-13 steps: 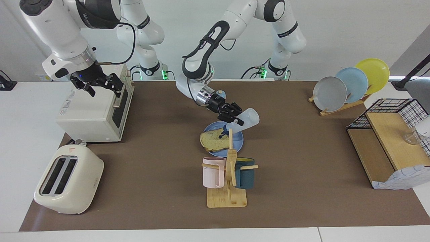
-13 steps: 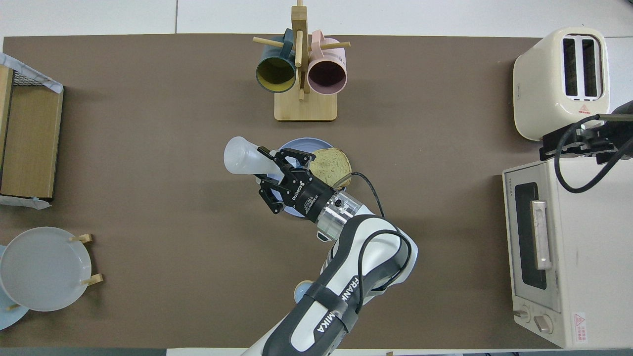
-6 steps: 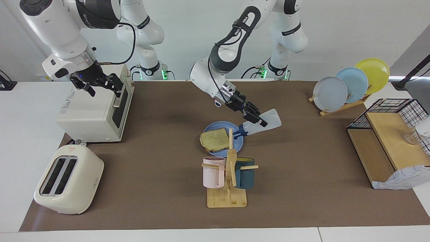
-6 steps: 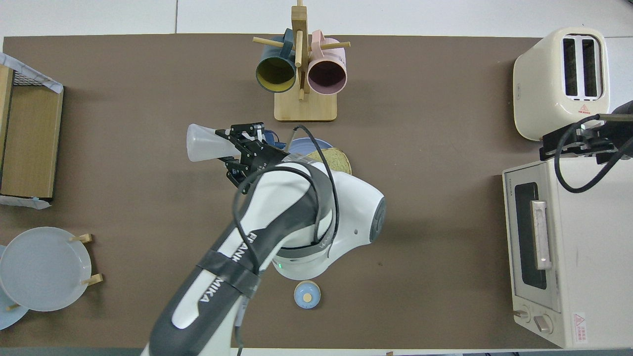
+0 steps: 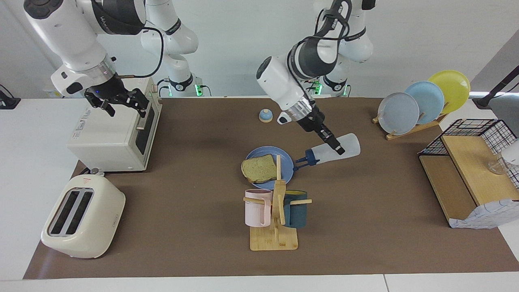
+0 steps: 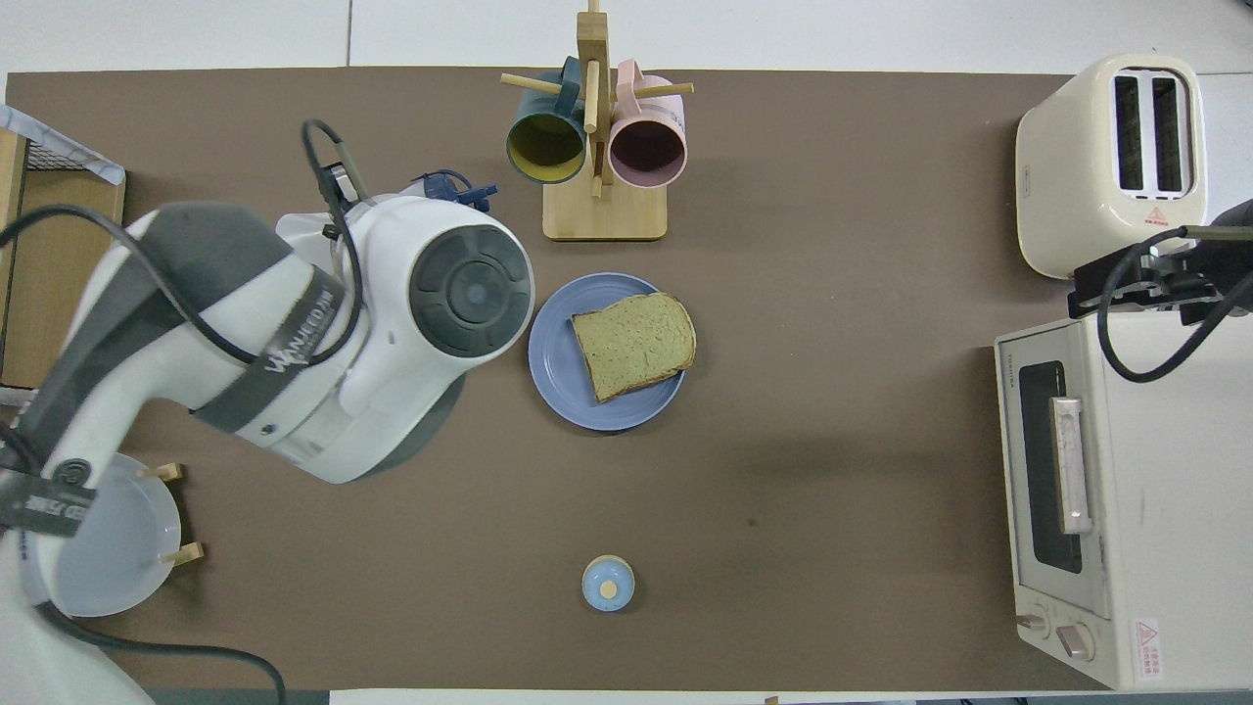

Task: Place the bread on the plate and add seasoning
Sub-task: 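Carry the bottle back beside the mug rack with the left gripper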

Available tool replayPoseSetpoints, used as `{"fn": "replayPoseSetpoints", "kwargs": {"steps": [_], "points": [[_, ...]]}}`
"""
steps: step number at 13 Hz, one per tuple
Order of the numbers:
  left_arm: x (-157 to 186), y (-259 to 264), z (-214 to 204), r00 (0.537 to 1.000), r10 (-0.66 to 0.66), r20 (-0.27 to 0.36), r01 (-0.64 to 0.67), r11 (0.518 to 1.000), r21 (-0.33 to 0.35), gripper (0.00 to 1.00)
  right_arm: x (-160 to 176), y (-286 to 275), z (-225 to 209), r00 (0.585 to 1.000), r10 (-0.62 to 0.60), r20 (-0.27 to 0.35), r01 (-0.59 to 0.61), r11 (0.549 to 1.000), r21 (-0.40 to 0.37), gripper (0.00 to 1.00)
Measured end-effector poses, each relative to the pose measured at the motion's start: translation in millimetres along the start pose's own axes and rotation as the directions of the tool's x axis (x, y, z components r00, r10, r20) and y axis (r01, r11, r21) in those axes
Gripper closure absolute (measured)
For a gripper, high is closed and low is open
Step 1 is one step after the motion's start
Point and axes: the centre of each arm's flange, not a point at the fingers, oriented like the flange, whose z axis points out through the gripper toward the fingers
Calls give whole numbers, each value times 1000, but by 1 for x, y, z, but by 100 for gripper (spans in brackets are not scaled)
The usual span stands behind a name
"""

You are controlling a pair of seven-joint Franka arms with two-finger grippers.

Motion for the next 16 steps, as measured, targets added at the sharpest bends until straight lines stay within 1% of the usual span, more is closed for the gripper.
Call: {"fn": "replayPoseSetpoints", "kwargs": {"steps": [2, 3, 4, 5, 7, 9, 11, 13, 14, 15, 16], "points": [[-13, -12, 20, 982, -157, -103, 151, 986, -66, 56, 0, 0, 0, 1000, 0, 0, 0, 1000, 0, 0], [-16, -13, 30, 958, -242, -153, 229, 969, -97, 56, 0, 0, 0, 1000, 0, 0, 0, 1000, 0, 0], [-19, -12, 41, 921, -330, -206, 310, 942, -126, 56, 0, 0, 0, 1000, 0, 0, 0, 1000, 0, 0], [-22, -9, 52, 872, -418, -256, 390, 908, -155, 56, 0, 0, 0, 1000, 0, 0, 0, 1000, 0, 0], [-33, 3, 74, 747, -568, -346, 522, 823, -224, 56, 0, 0, 0, 1000, 0, 0, 0, 1000, 0, 0], [-46, 14, 92, 637, -661, -397, 596, 749, -290, 56, 0, 0, 0, 1000, 0, 0, 0, 1000, 0, 0], [-51, 21, 98, 529, -733, -428, 646, 675, -357, 56, 0, 0, 0, 1000, 0, 0, 0, 1000, 0, 0], [-50, 32, 108, 407, -795, -450, 677, 593, -436, 56, 0, 0, 0, 1000, 0, 0, 0, 1000, 0, 0], [-51, 36, 116, 361, -813, -457, 682, 564, -465, 56, 0, 0, 0, 1000, 0, 0, 0, 1000, 0, 0], [-51, 37, 126, 326, -823, -466, 685, 545, -483, 56, 0, 0, 0, 1000, 0, 0, 0, 1000, 0, 0], [-52, 38, 136, 299, -826, -478, 684, 535, -496, 56, 0, 0, 0, 1000, 0, 0, 0, 1000, 0, 0]]}}
